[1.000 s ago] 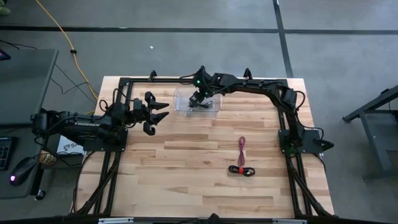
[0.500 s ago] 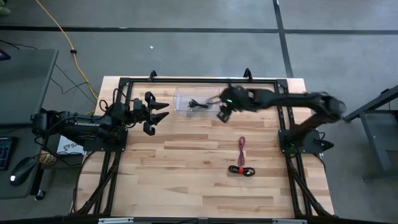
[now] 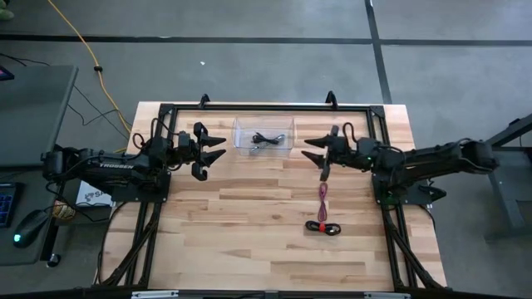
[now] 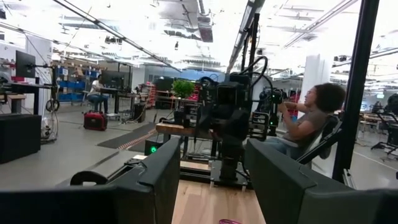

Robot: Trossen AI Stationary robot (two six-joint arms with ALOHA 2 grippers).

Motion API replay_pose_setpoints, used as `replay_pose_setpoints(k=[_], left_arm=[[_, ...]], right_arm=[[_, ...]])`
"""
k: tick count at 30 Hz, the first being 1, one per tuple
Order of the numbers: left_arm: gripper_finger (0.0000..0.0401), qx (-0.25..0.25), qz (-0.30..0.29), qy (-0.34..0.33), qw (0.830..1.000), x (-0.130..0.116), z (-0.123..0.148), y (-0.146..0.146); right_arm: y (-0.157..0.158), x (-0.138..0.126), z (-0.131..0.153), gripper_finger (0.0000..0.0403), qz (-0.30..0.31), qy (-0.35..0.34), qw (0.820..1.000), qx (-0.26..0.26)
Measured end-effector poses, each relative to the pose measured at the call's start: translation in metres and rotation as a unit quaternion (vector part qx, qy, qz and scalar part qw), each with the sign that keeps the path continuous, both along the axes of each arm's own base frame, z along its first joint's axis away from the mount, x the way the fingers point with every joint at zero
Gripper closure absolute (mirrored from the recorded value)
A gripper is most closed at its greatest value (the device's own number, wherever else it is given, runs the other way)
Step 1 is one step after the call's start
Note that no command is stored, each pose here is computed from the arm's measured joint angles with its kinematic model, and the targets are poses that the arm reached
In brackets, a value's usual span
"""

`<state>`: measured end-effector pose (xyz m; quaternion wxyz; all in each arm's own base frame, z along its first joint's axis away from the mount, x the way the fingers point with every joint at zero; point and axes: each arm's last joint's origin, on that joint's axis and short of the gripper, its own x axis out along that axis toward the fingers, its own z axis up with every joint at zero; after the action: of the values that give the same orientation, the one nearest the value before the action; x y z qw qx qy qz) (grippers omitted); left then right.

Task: Pick and place USB-C Cables
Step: Put the pink charger cable into the transparent bin

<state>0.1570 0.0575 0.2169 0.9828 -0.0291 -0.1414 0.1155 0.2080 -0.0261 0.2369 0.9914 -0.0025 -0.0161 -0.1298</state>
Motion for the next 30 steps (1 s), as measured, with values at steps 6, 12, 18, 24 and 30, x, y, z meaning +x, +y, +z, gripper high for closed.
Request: replay_pose_setpoints(k=[6,12,18,24,30], left_arm=[[0.0236,0.000,0.000,0.000,1.000,0.0000,-0.0001,0.0000],[0.0236,0.000,0.000,0.000,1.000,0.0000,-0.0001,0.0000],[0.0236,0.000,0.000,0.000,1.000,0.0000,0.0000,0.0000],[0.0236,0.000,0.000,0.000,1.000,0.0000,0.0000,0.0000],[0.0236,0.000,0.000,0.000,1.000,0.0000,0.0000,0.0000]], right_arm=[[0.0001,-0.0017,0.0003,0.0224,-0.001,-0.002,1.000,-0.018],[0.0002,-0.0016,0.0003,0.0224,0.001,-0.005,1.000,-0.008],[0.0002,-0.0016,0.0003,0.0224,0.001,-0.003,1.000,-0.014],[0.0002,-0.0015,0.0004,0.0224,0.002,-0.003,1.000,-0.014],[0.0003,-0.0015,0.0004,0.0224,0.004,-0.009,1.000,0.008]])
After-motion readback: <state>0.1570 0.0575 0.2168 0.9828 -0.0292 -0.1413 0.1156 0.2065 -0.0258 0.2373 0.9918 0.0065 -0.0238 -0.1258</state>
